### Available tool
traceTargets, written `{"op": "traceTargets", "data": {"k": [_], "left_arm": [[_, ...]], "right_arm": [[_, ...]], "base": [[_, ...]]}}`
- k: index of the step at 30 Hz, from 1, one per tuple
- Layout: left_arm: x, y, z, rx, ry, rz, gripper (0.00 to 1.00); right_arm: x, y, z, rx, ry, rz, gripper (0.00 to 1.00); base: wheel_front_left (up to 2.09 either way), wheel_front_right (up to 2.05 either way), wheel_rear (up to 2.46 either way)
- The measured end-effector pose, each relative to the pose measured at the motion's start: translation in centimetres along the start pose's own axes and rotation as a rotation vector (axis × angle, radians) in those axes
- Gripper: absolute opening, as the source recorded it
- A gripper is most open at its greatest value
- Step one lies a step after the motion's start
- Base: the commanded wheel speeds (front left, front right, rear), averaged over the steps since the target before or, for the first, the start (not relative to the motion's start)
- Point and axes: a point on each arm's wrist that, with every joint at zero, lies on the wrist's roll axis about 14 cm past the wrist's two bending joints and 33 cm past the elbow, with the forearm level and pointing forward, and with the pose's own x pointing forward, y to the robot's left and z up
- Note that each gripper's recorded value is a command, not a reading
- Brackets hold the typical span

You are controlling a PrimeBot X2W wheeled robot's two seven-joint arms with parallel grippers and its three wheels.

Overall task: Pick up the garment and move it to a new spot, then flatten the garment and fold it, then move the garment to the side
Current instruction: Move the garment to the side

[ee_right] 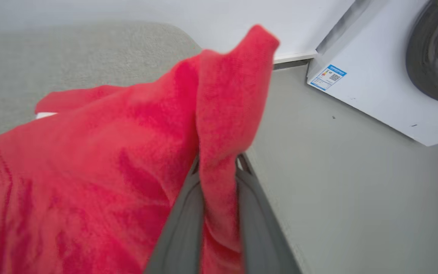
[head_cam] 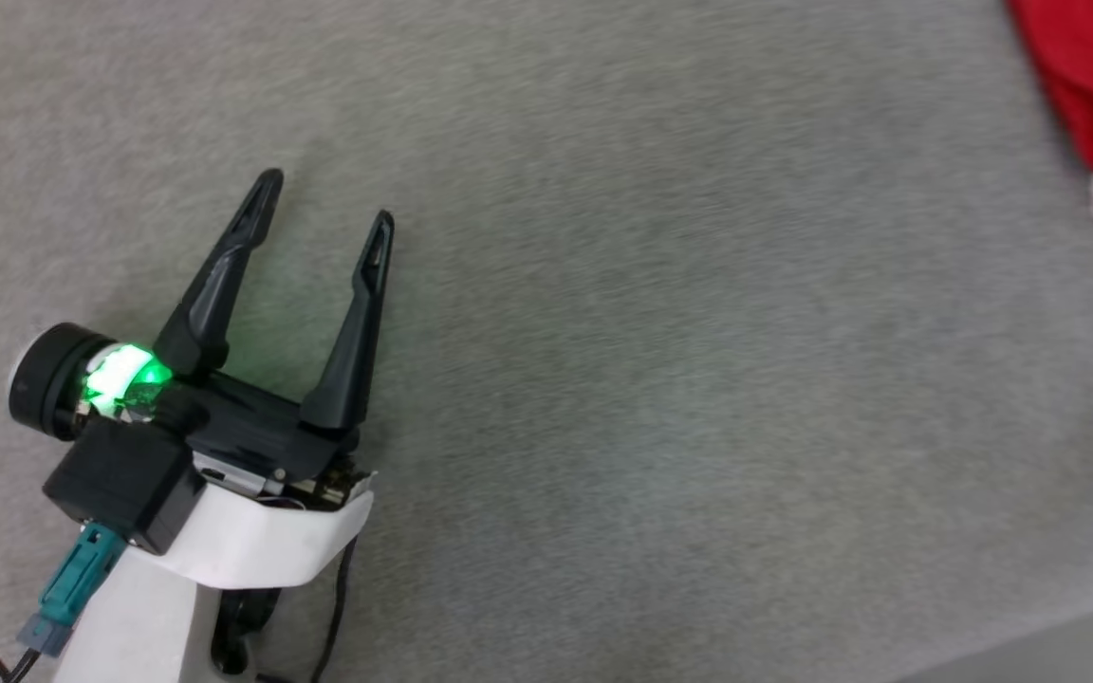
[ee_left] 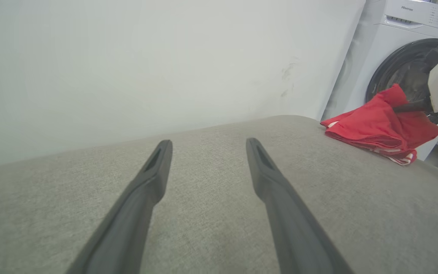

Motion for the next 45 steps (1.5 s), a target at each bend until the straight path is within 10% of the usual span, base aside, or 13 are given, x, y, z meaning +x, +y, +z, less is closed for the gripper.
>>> {"op": "traceTargets", "data": {"k": [6,13,36,45], "left_arm": [[-1.7,2.8,-1.7,0.022,0.05,0.062,1.0],[-2.6,4.4,-3.1,0.026,0.08,0.091,1.0],[-4.2,1.6,6.1,-0.056,-0.069,0.209,1.0],[-8.1,0.8,10.7,-0.053,-0.143,0.3,1.0]], "right_arm": [[4.3,1.8,-0.1,-0.074,-0.01,-0.021,0.07],[6.4,0.2,-1.2,-0.141,0.026,-0.073,1.0],[-4.0,4.7,10.8,-0.105,-0.447,0.167,1.0],[-12.4,7.4,9.1,-0.054,-0.633,0.31,1.0]], "base": [[0.0,0.0,0.0],[0.0,0.0,0.0],[0.0,0.0,0.0],[0.0,0.0,0.0]]}}
